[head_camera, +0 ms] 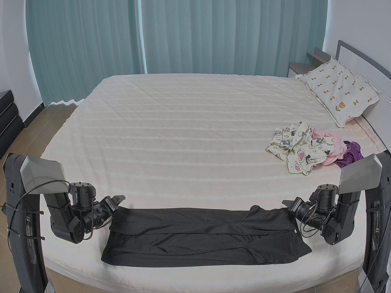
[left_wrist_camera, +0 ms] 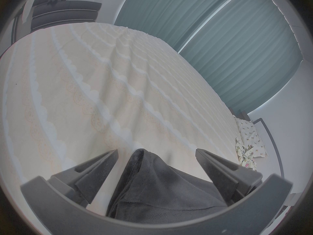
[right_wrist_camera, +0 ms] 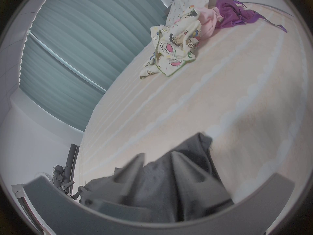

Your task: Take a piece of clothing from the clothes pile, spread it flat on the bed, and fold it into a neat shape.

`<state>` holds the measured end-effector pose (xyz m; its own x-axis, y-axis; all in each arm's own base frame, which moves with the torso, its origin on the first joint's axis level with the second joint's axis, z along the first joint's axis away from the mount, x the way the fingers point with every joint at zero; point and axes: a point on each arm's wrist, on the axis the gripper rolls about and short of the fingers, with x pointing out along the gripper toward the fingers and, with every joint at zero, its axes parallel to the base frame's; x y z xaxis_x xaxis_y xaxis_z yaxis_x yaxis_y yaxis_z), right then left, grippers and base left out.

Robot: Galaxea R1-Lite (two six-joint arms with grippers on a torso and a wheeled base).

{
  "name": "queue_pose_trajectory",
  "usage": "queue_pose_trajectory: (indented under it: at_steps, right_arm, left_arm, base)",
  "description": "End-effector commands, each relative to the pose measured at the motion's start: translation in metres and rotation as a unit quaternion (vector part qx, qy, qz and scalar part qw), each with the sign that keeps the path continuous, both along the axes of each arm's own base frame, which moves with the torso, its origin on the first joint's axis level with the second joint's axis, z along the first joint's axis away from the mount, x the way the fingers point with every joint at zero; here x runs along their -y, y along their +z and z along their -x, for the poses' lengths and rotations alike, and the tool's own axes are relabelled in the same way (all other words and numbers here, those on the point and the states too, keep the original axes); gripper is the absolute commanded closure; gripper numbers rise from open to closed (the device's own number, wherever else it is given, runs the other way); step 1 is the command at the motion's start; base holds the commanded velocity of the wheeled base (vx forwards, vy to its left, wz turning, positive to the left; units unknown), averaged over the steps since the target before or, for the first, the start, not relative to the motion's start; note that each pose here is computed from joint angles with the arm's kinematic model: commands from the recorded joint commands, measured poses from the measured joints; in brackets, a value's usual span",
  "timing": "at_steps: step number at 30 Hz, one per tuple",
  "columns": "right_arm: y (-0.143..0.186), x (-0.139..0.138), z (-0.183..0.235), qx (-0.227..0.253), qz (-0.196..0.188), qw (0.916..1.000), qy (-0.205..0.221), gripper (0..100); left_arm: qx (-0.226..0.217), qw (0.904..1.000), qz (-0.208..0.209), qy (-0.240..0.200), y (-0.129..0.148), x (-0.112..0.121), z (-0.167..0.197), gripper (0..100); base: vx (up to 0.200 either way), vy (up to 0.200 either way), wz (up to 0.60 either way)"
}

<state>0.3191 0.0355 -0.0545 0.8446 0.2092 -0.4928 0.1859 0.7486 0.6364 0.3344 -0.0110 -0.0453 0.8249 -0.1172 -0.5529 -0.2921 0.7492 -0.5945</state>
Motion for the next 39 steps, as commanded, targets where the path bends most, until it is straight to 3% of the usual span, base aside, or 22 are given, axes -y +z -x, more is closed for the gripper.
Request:
queue_pose_trajectory:
  at_steps: [1, 6, 8, 12, 14, 17, 26, 33, 34, 39]
  right_arm:
    - [0.013, 0.000, -0.005, 0.027, 0.002, 0.9996, 0.000, 0]
    - [0.051, -0.019, -0.018, 0.057, 0.013, 0.9978, 0.033, 0]
    - [0.057, -0.031, -0.021, 0.044, 0.018, 0.9978, 0.047, 0]
    - [0.051, -0.072, -0.035, 0.026, 0.033, 0.9961, 0.078, 0]
    - [0.048, -0.079, -0.040, 0.023, 0.038, 0.9958, 0.079, 0]
    - [0.033, -0.101, -0.049, 0.006, 0.082, 0.9915, 0.102, 0]
    - [0.008, -0.116, -0.049, -0.006, 0.152, 0.9792, 0.134, 0]
    - [0.006, -0.117, -0.049, -0.006, 0.166, 0.9764, 0.138, 0]
    - [0.003, -0.117, -0.047, -0.008, 0.179, 0.9727, 0.148, 100]
    - [0.001, -0.122, -0.046, 0.000, 0.198, 0.9670, 0.161, 100]
  left_arm:
    - [0.001, 1.0000, 0.001, 0.000, 0.001, 0.000, 0.000, 0]
    - [0.000, 1.0000, 0.001, 0.000, 0.000, 0.000, 0.000, 0]
    - [0.000, 1.0000, 0.002, 0.001, 0.000, 0.000, 0.000, 0]
    - [-0.001, 1.0000, 0.000, 0.001, 0.000, 0.000, 0.000, 0]
    - [-0.001, 1.0000, 0.000, 0.001, 0.000, 0.000, 0.000, 0]
    - [-0.002, 1.0000, 0.000, 0.000, -0.001, 0.000, 0.001, 0]
    - [-0.002, 1.0000, 0.000, 0.000, -0.001, 0.001, 0.001, 0]
    - [-0.002, 1.0000, 0.000, 0.000, -0.001, 0.001, 0.001, 0]
    - [-0.002, 1.0000, 0.000, 0.000, -0.001, 0.001, 0.001, 0]
    - [-0.002, 1.0000, 0.000, 0.000, -0.001, 0.001, 0.001, 0]
  base:
    - [0.000, 0.000, 0.00]
    - [0.000, 0.000, 0.00]
    - [0.000, 0.000, 0.00]
    - [0.000, 0.000, 0.00]
    - [0.000, 0.000, 0.00]
    - [0.000, 0.000, 0.00]
    - [0.000, 0.000, 0.00]
    - [0.000, 0.000, 0.00]
    - [0.000, 0.000, 0.00]
    - [0.000, 0.000, 0.00]
